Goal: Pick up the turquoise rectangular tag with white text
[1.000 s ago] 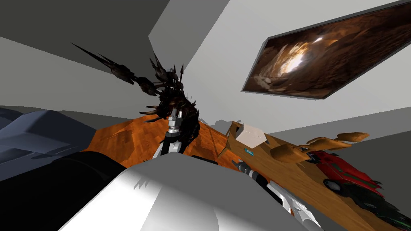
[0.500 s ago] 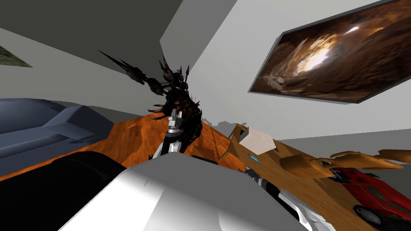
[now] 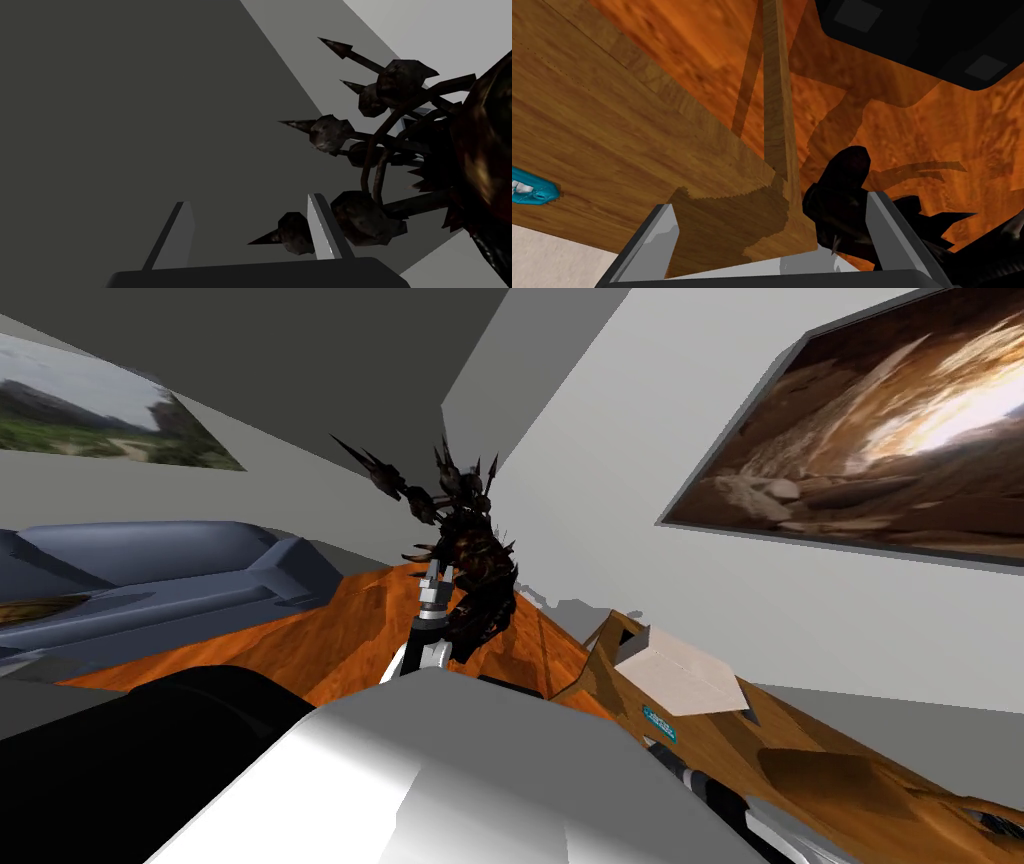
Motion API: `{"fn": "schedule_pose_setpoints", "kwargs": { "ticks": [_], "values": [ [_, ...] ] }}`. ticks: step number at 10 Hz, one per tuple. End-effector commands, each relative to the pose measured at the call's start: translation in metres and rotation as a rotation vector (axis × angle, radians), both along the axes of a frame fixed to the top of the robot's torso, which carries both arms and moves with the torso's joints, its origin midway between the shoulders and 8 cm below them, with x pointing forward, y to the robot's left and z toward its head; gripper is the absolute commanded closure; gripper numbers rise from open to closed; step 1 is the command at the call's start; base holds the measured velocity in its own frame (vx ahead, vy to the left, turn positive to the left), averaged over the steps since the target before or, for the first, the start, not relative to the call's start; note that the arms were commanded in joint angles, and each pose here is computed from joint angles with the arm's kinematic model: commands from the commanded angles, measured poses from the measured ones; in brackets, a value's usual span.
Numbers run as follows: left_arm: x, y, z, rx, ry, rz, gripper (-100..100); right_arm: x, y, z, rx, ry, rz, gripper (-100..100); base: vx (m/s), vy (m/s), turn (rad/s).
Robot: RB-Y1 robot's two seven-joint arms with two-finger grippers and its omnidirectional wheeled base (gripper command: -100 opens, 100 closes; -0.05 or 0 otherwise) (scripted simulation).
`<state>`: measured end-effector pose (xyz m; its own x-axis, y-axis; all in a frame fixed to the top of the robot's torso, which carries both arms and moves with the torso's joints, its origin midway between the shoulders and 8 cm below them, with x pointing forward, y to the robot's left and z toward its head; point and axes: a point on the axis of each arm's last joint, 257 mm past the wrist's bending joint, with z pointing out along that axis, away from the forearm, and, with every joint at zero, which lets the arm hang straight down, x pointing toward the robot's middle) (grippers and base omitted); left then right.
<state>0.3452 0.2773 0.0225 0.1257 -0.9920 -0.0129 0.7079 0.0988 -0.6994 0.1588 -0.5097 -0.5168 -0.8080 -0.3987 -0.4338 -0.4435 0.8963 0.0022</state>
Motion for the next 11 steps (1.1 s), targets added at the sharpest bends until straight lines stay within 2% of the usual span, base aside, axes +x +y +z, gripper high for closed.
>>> {"fn": "schedule_pose_setpoints", "kwargs": {
  "ticks": [1, 3, 5, 7, 10, 11],
  "values": [
    [0.000, 0.000, 0.000, 0.000, 0.000, 0.000, 0, -0.032, -0.026, -0.007, -0.072, 0.069, 0.031, -100, 0.067, -0.083, 0.413],
    [0.000, 0.000, 0.000, 0.000, 0.000, 0.000, 0, -0.032, -0.027, -0.007, -0.075, 0.070, 0.029, -100, 0.034, -0.058, 0.031],
    [0.000, 0.000, 0.000, 0.000, 0.000, 0.000, 0, -0.072, -0.056, -0.008, -0.142, 0.153, 0.060, -100, 0.036, -0.045, 0.324],
    [0.000, 0.000, 0.000, 0.000, 0.000, 0.000, 0, -0.108, -0.076, -0.009, -0.186, 0.229, 0.086, -100, 0.064, -0.098, 0.341],
    [0.000, 0.000, 0.000, 0.000, 0.000, 0.000, 0, -0.152, -0.090, -0.010, -0.219, 0.319, 0.114, -100, 0.068, -0.119, 0.272],
    [0.000, 0.000, 0.000, 0.000, 0.000, 0.000, 0, -0.172, -0.093, -0.011, -0.226, 0.360, 0.126, -100, 0.046, -0.106, 0.291]
  ]
}}
